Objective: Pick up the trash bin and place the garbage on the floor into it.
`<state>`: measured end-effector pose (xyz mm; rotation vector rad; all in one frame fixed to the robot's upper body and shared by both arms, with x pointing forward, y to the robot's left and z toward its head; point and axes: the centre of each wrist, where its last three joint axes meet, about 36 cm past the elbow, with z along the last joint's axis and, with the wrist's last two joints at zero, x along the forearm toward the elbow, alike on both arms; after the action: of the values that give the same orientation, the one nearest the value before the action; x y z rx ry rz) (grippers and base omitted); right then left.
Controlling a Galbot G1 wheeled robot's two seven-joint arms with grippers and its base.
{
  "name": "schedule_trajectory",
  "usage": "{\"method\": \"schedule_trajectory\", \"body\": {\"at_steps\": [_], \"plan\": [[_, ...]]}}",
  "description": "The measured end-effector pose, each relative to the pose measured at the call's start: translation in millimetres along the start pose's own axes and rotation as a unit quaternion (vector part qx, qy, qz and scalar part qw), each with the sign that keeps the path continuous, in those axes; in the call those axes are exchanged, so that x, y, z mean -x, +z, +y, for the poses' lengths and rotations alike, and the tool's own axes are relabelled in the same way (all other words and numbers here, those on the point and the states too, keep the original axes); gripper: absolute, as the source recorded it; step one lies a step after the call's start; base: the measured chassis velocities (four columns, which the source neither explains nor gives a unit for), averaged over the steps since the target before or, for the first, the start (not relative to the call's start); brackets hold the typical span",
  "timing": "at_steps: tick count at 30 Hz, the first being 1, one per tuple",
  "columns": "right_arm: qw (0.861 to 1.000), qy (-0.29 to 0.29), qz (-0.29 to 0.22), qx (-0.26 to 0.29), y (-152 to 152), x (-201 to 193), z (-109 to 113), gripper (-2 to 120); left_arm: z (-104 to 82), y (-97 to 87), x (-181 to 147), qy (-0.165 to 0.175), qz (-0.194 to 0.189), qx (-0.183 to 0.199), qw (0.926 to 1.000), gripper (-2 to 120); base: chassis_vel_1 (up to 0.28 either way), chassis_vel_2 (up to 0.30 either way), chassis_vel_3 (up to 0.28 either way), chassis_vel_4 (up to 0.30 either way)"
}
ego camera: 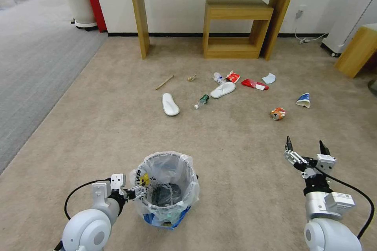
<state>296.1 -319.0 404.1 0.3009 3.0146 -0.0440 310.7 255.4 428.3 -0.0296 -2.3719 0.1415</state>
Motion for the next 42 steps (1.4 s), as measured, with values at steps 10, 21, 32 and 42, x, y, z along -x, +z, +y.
{"method": "schedule_trajectory", "body": {"at_steps": [10, 21, 32, 42], "plan": [[1.0, -0.001, -0.001, 0.0, 1, 1, 0, 100, -0.4, 2.2, 2, -0.002, 0.002, -0.002, 1.0, 100, 0.0, 0.0, 0.0, 0.0], [1.0, -0.002, 0.001, 0.002, 4, 2, 1, 100, -0.2, 5.2, 5, -0.006, 0.006, -0.004, 1.0, 100, 0.0, 0.0, 0.0, 0.0], [1.0, -0.003, 0.002, 0.001, 6, 4, 1, 100, 3.7, -1.6, 17, -0.018, 0.0, -0.011, 0.9998, 100, 0.0, 0.0, 0.0, 0.0], [1.0, -0.003, 0.002, 0.0, 6, 4, 0, 100, 4.3, -4.0, 19, -0.019, -0.003, -0.013, 0.9997, 100, 0.0, 0.0, 0.0, 0.0]]}}
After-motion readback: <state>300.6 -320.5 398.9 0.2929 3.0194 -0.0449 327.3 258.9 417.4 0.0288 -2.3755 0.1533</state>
